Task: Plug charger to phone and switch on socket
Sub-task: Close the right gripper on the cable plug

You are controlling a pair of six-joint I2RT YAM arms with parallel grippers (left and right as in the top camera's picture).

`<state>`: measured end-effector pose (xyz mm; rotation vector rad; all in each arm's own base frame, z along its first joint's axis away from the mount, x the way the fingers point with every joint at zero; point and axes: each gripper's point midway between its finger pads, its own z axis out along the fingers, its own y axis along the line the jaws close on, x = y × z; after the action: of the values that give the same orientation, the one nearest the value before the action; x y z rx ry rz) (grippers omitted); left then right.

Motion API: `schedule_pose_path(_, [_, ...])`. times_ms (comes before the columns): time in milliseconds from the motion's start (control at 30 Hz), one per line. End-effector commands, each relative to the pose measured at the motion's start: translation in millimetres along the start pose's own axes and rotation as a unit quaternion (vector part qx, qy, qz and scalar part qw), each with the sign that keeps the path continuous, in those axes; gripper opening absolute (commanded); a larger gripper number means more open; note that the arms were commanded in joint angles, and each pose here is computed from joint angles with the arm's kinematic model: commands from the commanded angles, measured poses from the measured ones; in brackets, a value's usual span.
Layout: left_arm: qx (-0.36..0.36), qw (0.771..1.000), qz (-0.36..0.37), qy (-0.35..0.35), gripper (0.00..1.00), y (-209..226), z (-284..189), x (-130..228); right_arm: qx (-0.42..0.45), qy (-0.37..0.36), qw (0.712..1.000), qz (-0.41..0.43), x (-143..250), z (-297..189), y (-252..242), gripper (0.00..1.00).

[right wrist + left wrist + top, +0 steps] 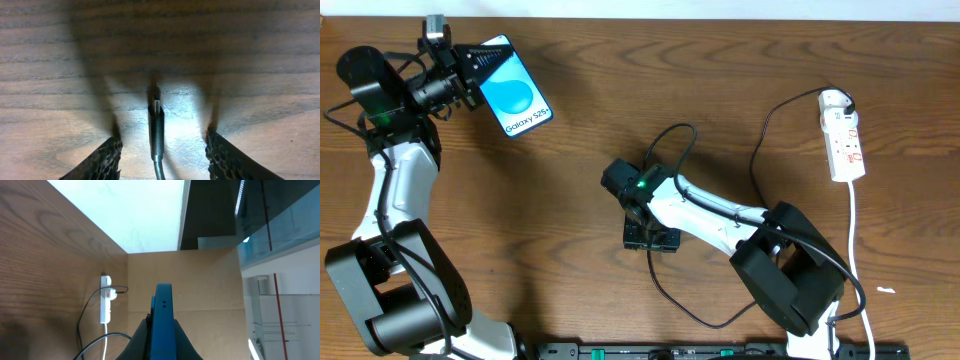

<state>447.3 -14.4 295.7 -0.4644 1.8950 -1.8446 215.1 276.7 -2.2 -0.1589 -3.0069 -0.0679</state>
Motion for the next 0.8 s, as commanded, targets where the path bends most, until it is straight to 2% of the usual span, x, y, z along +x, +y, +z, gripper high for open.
schedule_pose_path(0, [0.005, 1.000, 0.029, 0.009, 0.07, -15.2, -1.6, 4.8, 0.019, 0.004, 1.000, 0.009, 0.0, 12.1, -6.4, 0.49])
schedule_pose_path(233, [0.005, 0.999, 0.030, 0.009, 0.07, -15.1, -1.6, 4.8, 0.019, 0.004, 1.000, 0.013, -0.5, 12.0, -6.7, 0.32])
schedule_pose_path(567, [0.005, 0.999, 0.030, 0.009, 0.07, -15.1, -1.6, 4.8, 0.019, 0.005, 1.000, 0.018, -0.6, 12.0, -6.8, 0.02])
schedule_pose_path(767, [0.005, 0.999, 0.030, 0.009, 0.08, -15.1, -1.6, 4.8, 0.017, 0.007, 1.000, 0.019, 0.2, 12.0, -6.5, 0.01])
